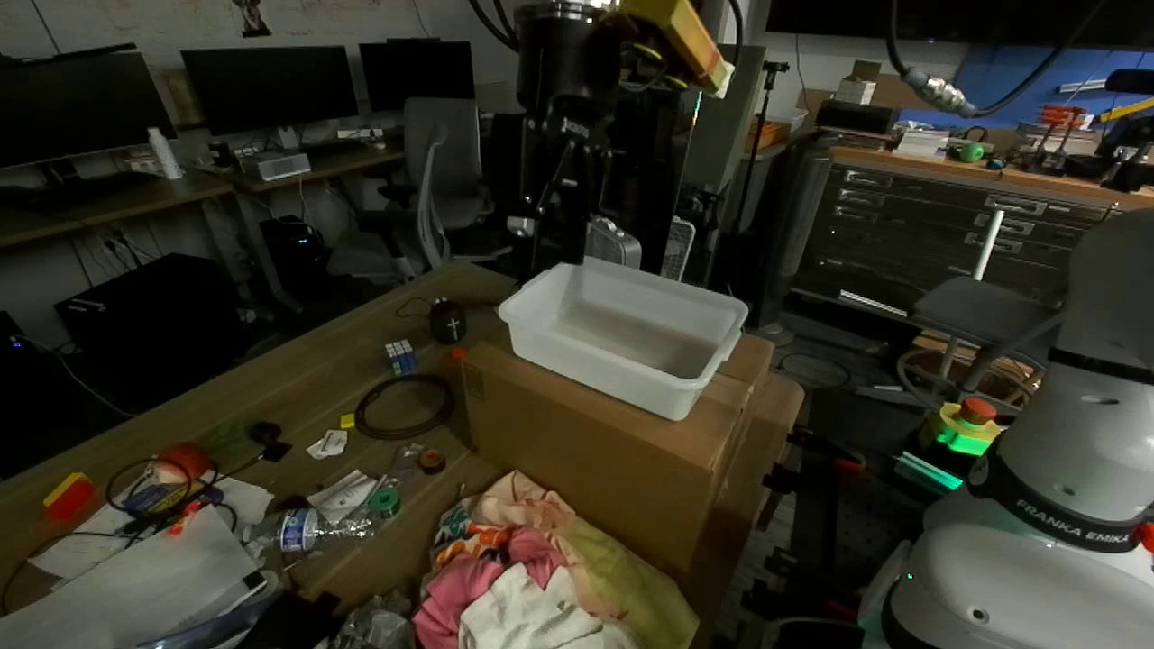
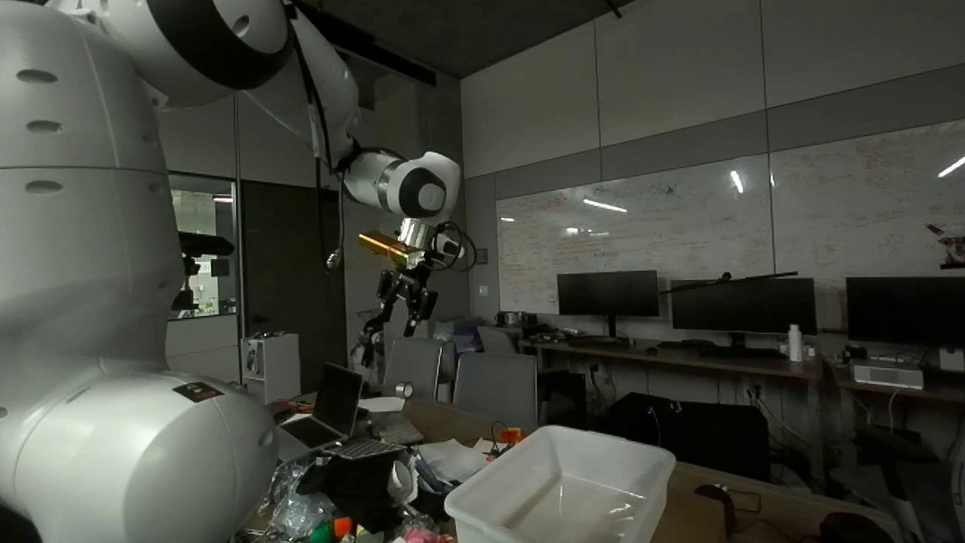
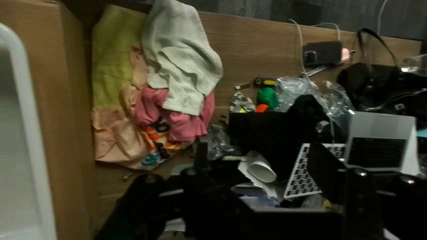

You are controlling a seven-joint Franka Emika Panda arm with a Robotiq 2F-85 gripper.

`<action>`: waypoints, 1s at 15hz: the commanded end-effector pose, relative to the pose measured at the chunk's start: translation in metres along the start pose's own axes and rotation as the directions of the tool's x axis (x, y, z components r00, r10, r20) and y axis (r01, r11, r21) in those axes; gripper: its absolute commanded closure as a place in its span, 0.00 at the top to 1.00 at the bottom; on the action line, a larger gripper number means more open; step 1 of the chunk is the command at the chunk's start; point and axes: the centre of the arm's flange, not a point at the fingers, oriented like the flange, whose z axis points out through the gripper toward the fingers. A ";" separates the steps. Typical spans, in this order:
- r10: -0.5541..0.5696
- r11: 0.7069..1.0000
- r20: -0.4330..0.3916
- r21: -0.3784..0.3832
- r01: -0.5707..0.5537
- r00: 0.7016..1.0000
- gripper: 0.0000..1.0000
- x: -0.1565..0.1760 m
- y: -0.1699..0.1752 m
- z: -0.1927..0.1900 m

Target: Move the shirts and towels from the storage box and put them on the table

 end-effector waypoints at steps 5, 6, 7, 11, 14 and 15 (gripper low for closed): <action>0.175 0.960 0.252 -0.256 -0.109 0.952 1.00 -0.046 0.100 -0.011; 0.194 0.956 0.265 -0.267 -0.121 0.945 1.00 -0.053 0.113 -0.011; 0.204 0.954 0.279 -0.273 -0.126 0.938 1.00 -0.061 0.126 -0.011; 0.244 0.952 0.223 -0.240 -0.189 0.944 1.00 -0.092 0.173 -0.009; 0.233 0.961 0.119 -0.177 -0.210 0.965 1.00 -0.109 0.204 -0.011; 0.235 0.962 0.067 -0.155 -0.223 0.970 1.00 -0.112 0.214 -0.013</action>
